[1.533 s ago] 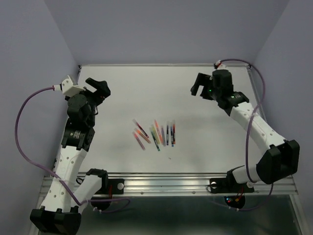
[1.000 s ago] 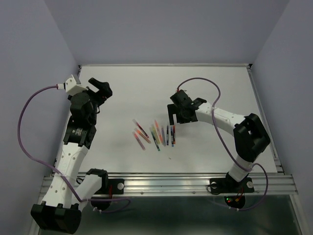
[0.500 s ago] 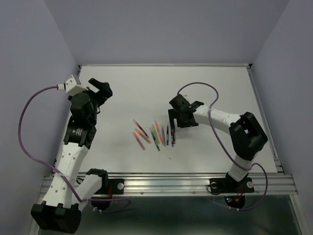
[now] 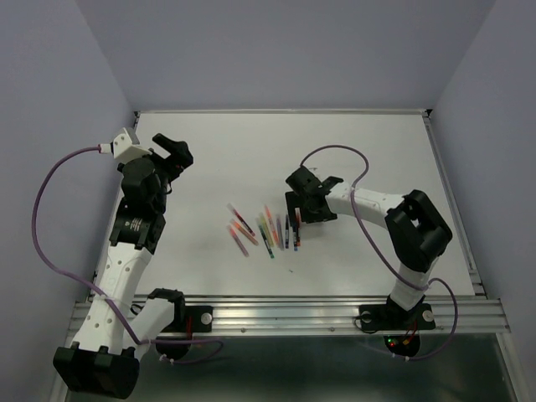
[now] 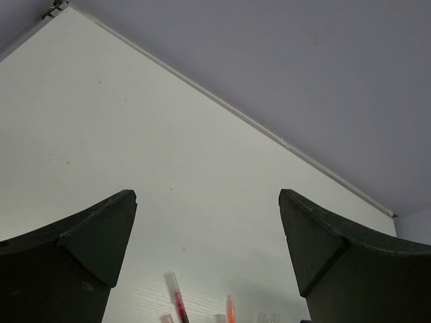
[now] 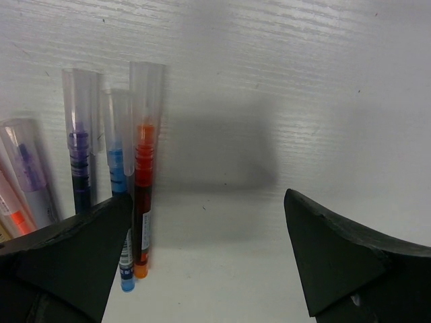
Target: Open the pen caps
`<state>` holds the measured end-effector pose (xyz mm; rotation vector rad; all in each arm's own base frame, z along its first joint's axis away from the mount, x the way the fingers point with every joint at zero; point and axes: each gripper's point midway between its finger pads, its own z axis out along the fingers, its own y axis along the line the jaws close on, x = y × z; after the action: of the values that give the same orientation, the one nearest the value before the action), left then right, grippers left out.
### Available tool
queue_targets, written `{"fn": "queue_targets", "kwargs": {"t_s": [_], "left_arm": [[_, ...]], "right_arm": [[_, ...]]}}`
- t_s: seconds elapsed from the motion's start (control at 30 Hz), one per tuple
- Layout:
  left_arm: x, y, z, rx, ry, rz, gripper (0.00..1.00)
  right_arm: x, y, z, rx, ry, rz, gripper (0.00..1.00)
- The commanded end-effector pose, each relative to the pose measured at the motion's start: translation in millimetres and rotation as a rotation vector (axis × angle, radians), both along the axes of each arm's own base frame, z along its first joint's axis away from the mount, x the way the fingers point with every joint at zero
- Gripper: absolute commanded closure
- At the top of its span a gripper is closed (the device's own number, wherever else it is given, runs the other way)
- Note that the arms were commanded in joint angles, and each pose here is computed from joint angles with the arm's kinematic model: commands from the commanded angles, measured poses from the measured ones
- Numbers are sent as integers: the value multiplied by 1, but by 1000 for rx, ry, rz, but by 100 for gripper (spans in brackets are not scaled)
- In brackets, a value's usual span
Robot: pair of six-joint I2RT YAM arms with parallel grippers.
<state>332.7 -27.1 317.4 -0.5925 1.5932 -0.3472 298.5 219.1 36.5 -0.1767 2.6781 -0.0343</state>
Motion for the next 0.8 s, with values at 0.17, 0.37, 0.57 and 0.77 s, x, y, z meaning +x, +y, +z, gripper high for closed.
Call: {"fn": "queue_targets", "kwargs": {"t_s": [0.17,0.37,0.57,0.77], "left_arm": [[1,1,3,3,-26,1,1],[0,2,4,3,-29,6,1],[-1,3,-1,6,-9,13,1],[-1,5,-1,7,-5,21,1]], "right_arm": [[-3,1,-12,-38,-26,-23,0],[-10,-5,-20,-73,-10,-27,0],[-24,-13,-30,-96,27,-25,7],[-35,-7,-40,-64,62,-12,36]]}}
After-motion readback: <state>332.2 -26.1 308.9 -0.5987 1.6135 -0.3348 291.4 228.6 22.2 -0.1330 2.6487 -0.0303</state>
